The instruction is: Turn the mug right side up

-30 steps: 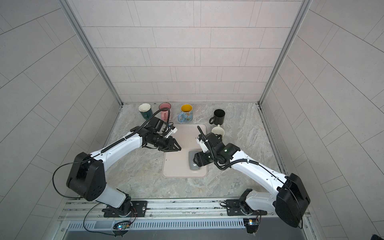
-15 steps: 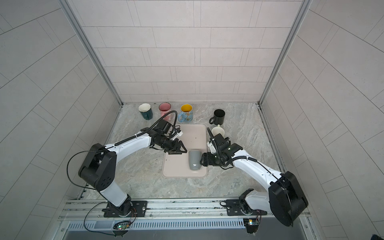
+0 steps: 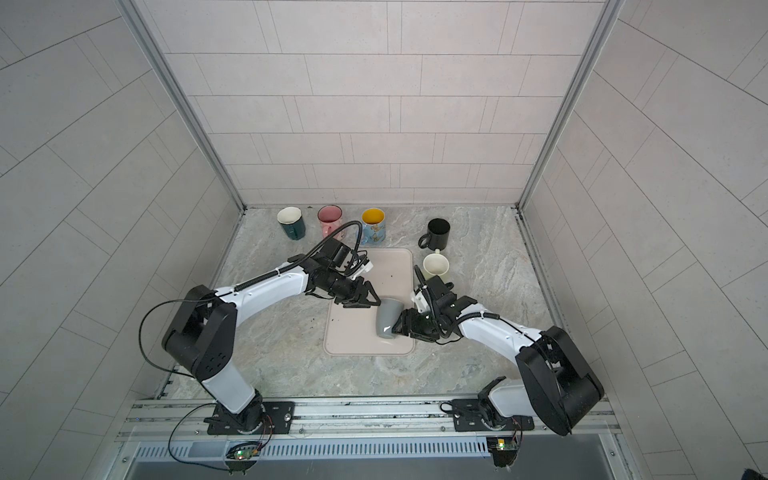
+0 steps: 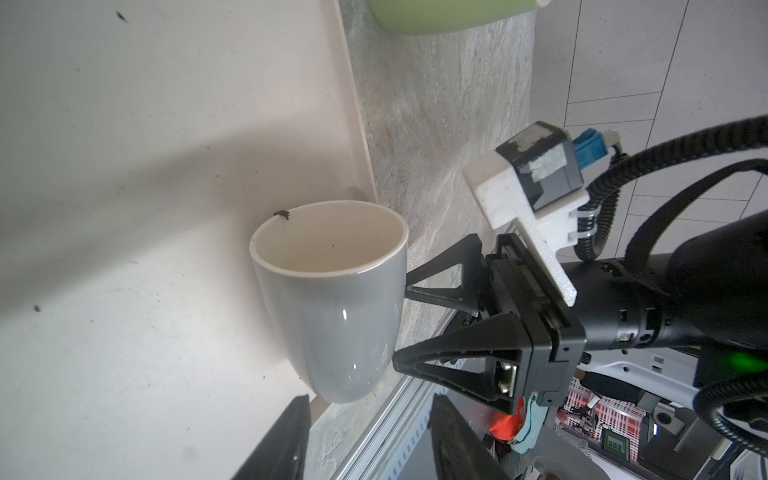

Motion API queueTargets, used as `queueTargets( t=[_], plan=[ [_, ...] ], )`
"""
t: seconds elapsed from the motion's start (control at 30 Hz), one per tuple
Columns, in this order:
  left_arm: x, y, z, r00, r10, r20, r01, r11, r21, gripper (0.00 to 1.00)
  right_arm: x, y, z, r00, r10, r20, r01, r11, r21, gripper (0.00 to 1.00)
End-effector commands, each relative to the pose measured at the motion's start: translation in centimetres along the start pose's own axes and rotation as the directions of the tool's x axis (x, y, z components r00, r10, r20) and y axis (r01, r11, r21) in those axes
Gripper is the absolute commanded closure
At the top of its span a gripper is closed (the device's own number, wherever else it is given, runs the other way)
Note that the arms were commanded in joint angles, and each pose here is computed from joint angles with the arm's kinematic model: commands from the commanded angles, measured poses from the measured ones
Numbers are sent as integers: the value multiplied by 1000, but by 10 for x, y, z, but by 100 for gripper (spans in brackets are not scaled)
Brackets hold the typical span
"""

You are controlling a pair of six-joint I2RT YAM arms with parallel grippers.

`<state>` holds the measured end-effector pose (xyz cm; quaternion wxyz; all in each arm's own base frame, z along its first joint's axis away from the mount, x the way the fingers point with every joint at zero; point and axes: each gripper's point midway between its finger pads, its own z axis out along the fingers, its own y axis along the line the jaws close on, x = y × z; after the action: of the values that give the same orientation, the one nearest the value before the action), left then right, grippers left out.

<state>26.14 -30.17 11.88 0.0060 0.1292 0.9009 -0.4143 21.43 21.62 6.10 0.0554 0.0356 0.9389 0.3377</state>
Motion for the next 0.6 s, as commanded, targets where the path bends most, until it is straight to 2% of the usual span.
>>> queueTargets(
  t=[0.0, 0.33, 0.57],
  plan=[
    [3, 9, 8, 1000, -2, -26, 1, 1000, -19, 47, -13, 7, 5, 999, 26, 42, -24, 999, -43, 30],
    [3, 21, 17, 998, -13, -67, 10, 999, -42, 47, -42, 26, 22, 999, -2, 50, 6, 996, -86, 27],
    [5, 29, 20, 996, -27, -85, 22, 998, -59, 47, -50, 35, 15, 995, -72, 62, 77, 995, -69, 28]
  ],
)
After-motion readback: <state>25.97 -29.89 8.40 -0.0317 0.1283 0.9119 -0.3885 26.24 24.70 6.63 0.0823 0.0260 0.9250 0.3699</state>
